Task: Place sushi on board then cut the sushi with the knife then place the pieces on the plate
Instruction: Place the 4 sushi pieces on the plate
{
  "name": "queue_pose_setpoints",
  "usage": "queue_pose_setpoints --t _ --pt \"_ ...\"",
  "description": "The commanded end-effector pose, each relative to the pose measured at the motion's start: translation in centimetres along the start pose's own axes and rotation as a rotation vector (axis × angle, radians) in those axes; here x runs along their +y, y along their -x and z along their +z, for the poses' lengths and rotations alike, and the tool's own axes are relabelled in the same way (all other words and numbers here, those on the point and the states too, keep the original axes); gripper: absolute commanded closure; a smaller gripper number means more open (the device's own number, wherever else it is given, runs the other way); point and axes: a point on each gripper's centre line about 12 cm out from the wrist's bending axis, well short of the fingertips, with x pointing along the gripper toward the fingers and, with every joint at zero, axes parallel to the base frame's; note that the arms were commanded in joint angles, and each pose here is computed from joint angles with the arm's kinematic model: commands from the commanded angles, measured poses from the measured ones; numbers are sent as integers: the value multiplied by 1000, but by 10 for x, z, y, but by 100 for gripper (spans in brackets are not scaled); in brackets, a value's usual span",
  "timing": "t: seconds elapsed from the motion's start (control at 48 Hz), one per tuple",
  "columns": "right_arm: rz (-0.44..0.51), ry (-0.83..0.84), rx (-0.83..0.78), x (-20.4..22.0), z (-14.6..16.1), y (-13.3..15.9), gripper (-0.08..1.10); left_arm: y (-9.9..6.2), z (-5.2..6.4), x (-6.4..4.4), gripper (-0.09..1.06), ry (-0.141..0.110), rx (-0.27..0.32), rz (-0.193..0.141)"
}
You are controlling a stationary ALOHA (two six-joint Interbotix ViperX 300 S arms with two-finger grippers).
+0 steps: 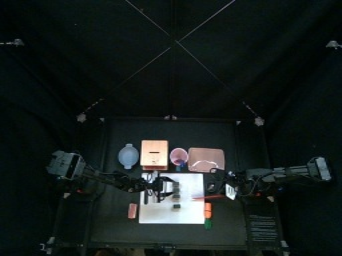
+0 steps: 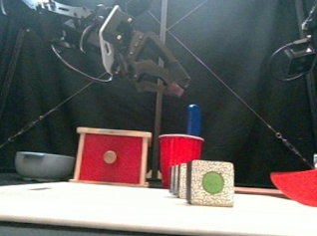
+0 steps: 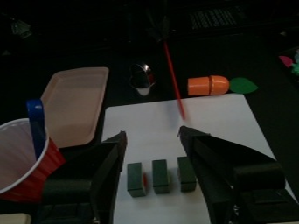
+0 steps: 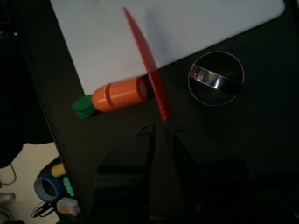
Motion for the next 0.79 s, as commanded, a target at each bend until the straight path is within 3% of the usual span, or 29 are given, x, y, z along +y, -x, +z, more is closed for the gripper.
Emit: queue_pose_setpoints --t 0.021,0.271,0.542,0.792 --pt "-1 16 -1 6 8 10 44 1 9 3 10 4 -28 10" --pt "-24 85 -175 10 41 20 44 6 -1 7 11 11 -5 20" --pt "-38 187 -379 18 85 9 43 21 -10 18 11 45 -18 77" --pt "-57 259 -438 25 116 -16 25 32 -30 23 11 70 24 111"
